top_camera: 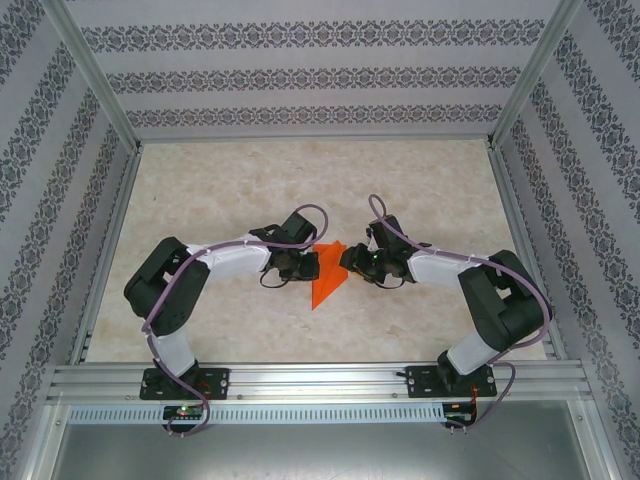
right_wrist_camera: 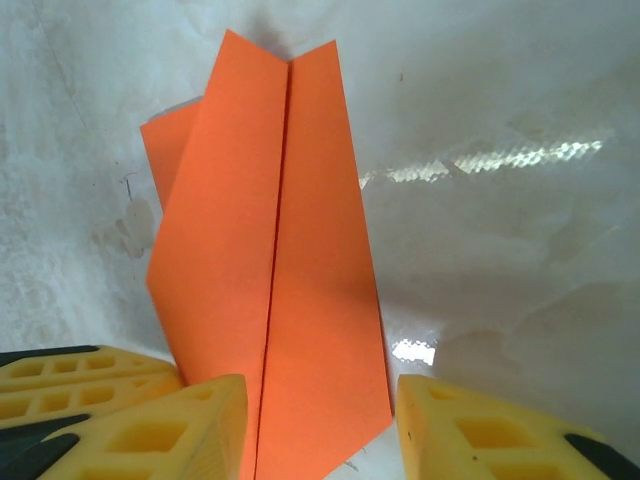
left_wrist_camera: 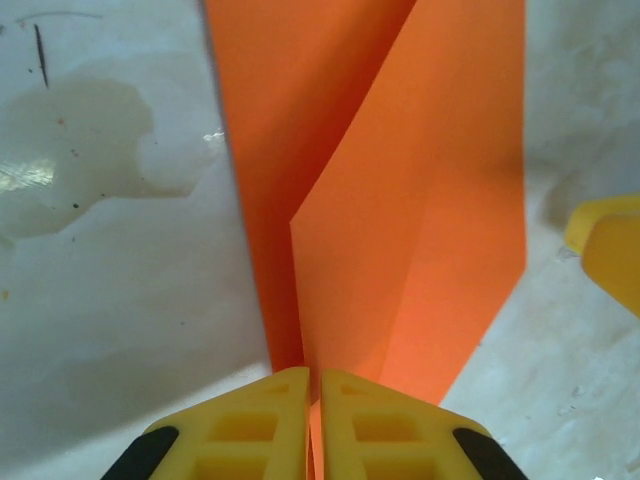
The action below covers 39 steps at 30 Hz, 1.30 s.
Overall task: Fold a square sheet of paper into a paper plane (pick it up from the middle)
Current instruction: Fourth fold the wing at the center of the table, then turn over the paper at the center of the table.
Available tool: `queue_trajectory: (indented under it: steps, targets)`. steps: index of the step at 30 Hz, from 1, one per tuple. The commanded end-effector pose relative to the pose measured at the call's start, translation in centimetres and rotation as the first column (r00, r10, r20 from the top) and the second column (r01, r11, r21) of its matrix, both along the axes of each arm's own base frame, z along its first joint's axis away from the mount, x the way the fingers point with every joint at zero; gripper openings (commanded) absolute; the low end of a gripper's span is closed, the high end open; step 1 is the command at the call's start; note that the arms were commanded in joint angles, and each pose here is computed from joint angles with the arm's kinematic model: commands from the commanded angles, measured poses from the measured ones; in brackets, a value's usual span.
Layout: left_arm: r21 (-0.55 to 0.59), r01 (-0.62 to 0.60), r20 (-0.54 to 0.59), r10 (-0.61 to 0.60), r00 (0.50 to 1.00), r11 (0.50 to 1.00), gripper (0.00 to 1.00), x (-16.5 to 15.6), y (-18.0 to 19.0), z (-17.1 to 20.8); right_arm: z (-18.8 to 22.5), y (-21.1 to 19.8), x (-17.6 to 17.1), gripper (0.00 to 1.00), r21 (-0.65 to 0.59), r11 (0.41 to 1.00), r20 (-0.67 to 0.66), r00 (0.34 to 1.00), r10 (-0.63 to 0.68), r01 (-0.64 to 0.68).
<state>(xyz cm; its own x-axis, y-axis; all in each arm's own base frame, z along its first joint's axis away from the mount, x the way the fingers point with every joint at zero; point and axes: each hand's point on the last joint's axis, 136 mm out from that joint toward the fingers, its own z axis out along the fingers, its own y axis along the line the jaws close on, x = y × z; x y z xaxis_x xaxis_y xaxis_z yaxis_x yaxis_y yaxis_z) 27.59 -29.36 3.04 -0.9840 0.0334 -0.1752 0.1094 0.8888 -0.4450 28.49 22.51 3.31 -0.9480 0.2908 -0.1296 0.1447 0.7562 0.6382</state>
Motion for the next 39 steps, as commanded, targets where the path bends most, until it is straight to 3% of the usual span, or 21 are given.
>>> queue_trajectory:
  steps: [1, 26, 39]
  targets:
    - [0.038, 0.002, -0.025, -0.001, 1.0, 0.999, 0.12, 0.0, 0.6, -1.0, -0.5, 0.5, -0.2, 0.44, 0.01, 1.0, -0.008, 1.0, 0.0, 0.0]
    - [0.045, 0.026, -0.075, -0.022, 0.997, 0.999, 0.1, -0.8, 0.6, -2.5, -0.5, 2.4, -0.7, 0.36, 0.076, 0.997, -0.021, 0.999, 0.025, -0.023]
    - [0.025, 0.023, -0.07, -0.021, 0.997, 0.999, 0.1, -0.8, 0.4, -2.0, -0.3, 1.1, -0.2, 0.39, 0.065, 0.998, -0.004, 1.0, -0.01, 0.011]
